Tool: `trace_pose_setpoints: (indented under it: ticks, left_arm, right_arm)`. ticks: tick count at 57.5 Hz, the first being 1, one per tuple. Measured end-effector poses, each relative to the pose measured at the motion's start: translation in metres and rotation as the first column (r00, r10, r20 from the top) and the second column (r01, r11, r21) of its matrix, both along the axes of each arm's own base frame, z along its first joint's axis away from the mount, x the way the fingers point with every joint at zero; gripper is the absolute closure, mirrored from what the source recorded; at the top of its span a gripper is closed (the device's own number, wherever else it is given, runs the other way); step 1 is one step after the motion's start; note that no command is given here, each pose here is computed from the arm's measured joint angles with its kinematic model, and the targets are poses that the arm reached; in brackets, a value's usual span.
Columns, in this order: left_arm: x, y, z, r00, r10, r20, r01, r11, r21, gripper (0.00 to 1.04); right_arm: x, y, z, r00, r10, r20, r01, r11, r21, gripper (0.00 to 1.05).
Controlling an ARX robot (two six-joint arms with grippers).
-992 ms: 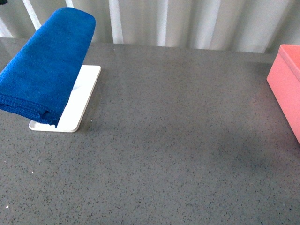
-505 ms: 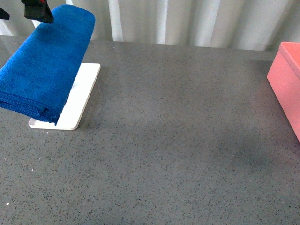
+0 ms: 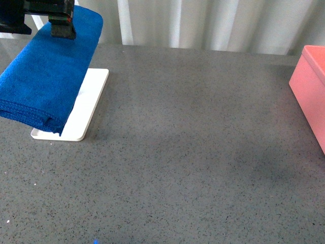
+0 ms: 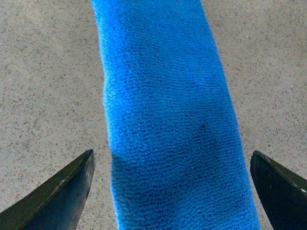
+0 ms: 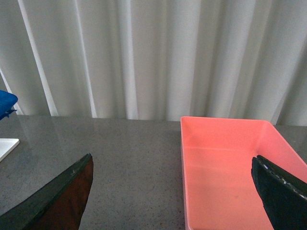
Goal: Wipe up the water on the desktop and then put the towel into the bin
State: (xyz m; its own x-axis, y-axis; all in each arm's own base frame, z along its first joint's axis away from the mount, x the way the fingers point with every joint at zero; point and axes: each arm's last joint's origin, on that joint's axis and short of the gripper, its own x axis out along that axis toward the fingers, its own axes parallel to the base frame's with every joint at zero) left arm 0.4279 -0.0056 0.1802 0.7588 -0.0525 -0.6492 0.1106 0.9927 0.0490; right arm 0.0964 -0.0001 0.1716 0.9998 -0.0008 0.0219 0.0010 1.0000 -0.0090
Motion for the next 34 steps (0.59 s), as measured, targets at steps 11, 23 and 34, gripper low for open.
trace_pose_setpoints:
  ticks: [11,23,34]
  left_arm:
    - [-0.001,-0.004,-0.008,1.000,-0.007,-0.013,0.008,1.000,0.026,0.07]
    - [0.000,0.000,-0.017,0.999,0.016,-0.032,-0.014,0.998,0.055,0.35]
    - [-0.001,0.004,-0.019,0.999,0.023,-0.028,-0.022,0.999,0.042,0.63]
  right_arm:
    - [0.000,0.000,0.000,1.000,0.000,0.000,0.000,1.000,0.000,0.07]
    - [0.000,0.000,0.000,1.000,0.000,0.000,0.000,1.000,0.000,0.07]
    - [0.000,0.000,0.000,1.000,0.000,0.000,0.000,1.000,0.000,0.07]
